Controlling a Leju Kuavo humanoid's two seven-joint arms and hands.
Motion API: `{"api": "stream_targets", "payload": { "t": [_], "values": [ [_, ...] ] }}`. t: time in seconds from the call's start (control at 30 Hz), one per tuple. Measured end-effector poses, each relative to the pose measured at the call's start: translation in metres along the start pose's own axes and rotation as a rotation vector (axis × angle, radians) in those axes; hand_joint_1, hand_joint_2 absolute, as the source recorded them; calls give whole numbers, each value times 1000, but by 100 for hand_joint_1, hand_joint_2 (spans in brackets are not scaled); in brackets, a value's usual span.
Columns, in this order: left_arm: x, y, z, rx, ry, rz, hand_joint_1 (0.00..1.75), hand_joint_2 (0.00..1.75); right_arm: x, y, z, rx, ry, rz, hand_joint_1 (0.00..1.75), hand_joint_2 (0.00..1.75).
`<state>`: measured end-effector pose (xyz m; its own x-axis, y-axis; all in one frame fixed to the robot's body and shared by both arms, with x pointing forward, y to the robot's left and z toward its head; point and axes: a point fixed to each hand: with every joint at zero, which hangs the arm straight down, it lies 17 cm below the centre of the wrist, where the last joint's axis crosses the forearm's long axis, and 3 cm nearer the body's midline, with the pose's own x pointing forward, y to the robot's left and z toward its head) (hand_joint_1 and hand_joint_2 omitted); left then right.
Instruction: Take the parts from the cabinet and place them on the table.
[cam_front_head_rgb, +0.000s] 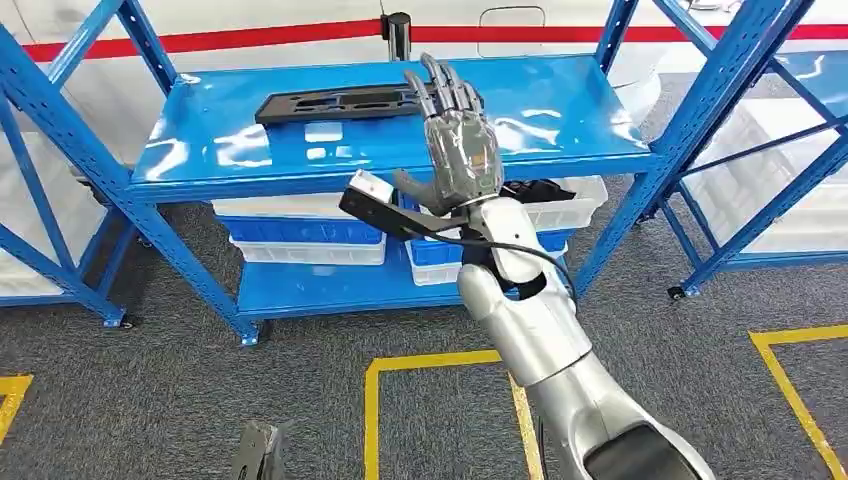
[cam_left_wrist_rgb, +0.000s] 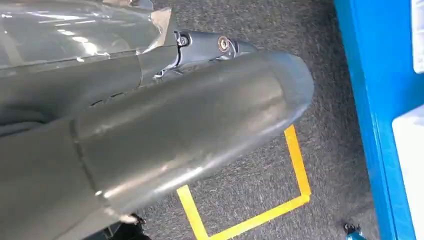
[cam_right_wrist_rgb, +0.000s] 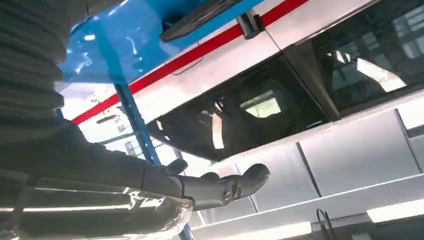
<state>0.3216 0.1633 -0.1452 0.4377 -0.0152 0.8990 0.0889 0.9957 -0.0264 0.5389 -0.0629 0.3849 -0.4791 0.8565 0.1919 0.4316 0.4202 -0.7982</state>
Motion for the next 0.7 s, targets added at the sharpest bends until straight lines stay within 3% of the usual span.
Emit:
{"api": "stream_targets", "payload": {
  "t": [0.7],
  "values": [
    [9, 16, -3, 26, -25, 149, 0, 0, -4, -1, -11, 34, -3, -171, 0, 175]
  ]
}}
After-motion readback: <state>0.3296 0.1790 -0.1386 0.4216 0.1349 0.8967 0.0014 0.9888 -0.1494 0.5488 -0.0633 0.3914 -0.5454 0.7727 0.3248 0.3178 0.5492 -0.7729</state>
